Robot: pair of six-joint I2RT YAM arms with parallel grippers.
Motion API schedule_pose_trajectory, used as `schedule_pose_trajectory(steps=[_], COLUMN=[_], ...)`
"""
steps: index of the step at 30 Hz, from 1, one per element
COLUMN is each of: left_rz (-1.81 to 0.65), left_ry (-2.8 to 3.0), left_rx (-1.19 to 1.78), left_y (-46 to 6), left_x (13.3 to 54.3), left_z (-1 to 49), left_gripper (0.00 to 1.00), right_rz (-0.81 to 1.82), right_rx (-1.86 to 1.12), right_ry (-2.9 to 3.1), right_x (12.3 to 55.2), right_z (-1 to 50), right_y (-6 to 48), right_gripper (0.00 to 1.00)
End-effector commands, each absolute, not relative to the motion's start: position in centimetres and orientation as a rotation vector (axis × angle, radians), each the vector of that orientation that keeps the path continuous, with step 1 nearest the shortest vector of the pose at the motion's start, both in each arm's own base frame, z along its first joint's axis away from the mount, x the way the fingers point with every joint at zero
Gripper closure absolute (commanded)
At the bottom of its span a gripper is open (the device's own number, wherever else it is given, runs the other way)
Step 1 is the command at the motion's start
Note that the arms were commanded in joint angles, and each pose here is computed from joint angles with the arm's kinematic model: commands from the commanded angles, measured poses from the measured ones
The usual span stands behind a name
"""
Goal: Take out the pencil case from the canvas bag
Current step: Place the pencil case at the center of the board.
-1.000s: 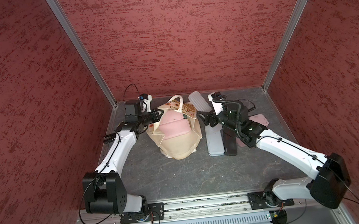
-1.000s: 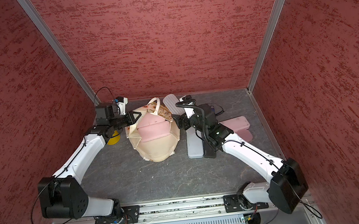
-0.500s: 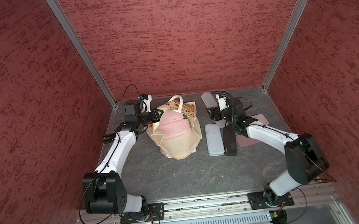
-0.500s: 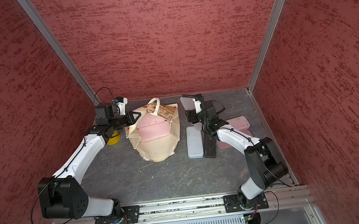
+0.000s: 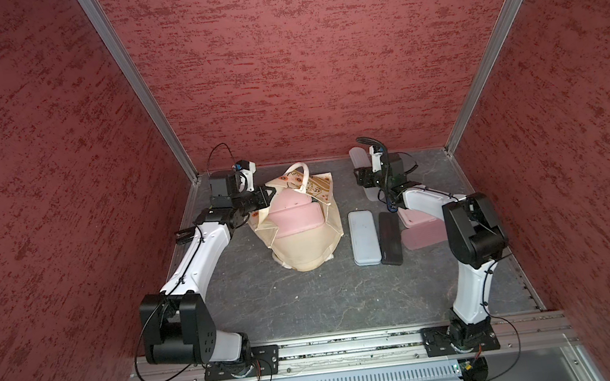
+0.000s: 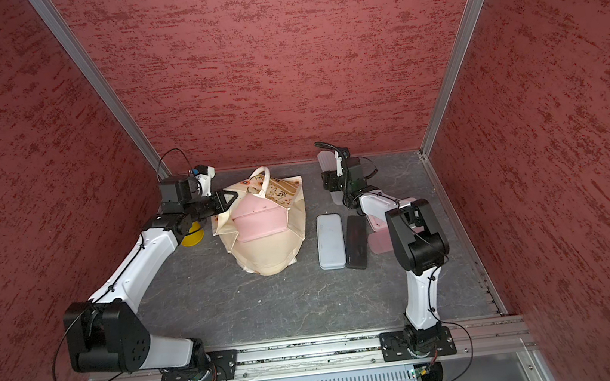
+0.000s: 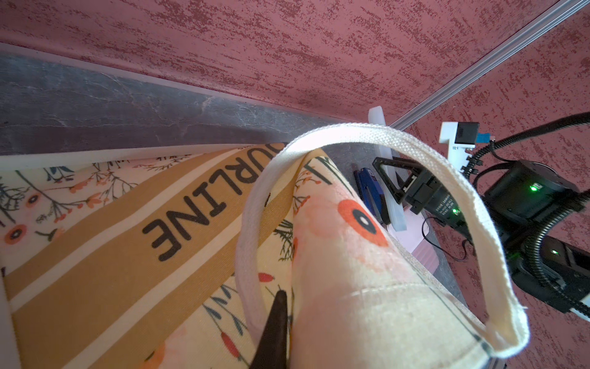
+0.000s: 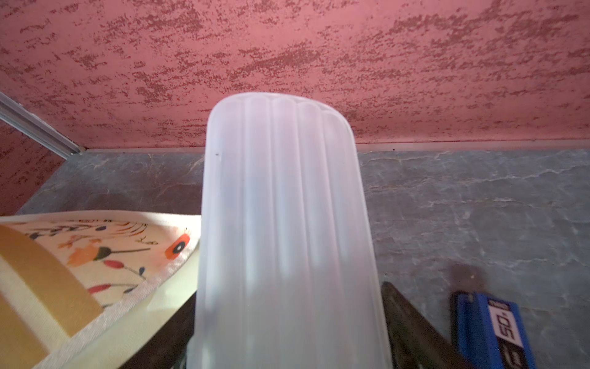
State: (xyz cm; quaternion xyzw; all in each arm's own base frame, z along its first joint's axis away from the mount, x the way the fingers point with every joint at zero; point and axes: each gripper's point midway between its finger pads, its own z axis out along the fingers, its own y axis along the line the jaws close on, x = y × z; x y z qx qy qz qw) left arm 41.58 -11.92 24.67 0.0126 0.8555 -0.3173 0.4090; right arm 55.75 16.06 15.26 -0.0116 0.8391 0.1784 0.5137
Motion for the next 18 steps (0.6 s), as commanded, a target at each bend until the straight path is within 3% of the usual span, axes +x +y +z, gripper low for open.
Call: schedule_pose_trajectory(steps=[1, 18], left_rz=[-0.786, -0.82], left_ry=[2.118, 2.127], left_rx=[0.035, 0.022], left_y=[-11.4, -11.7], left_x=[41.4, 41.6], left_z=[26.3, 25.9], left_gripper=[1.0, 1.0], right_rz=[0.408, 0.318], right_rx=[0.054, 0.116], right_ry=[1.983, 2.09], right_x=[57.6, 59.5], right_z=[15.4, 9.9], right_y=[15.6, 14.9], right_gripper=[0.55, 0.4])
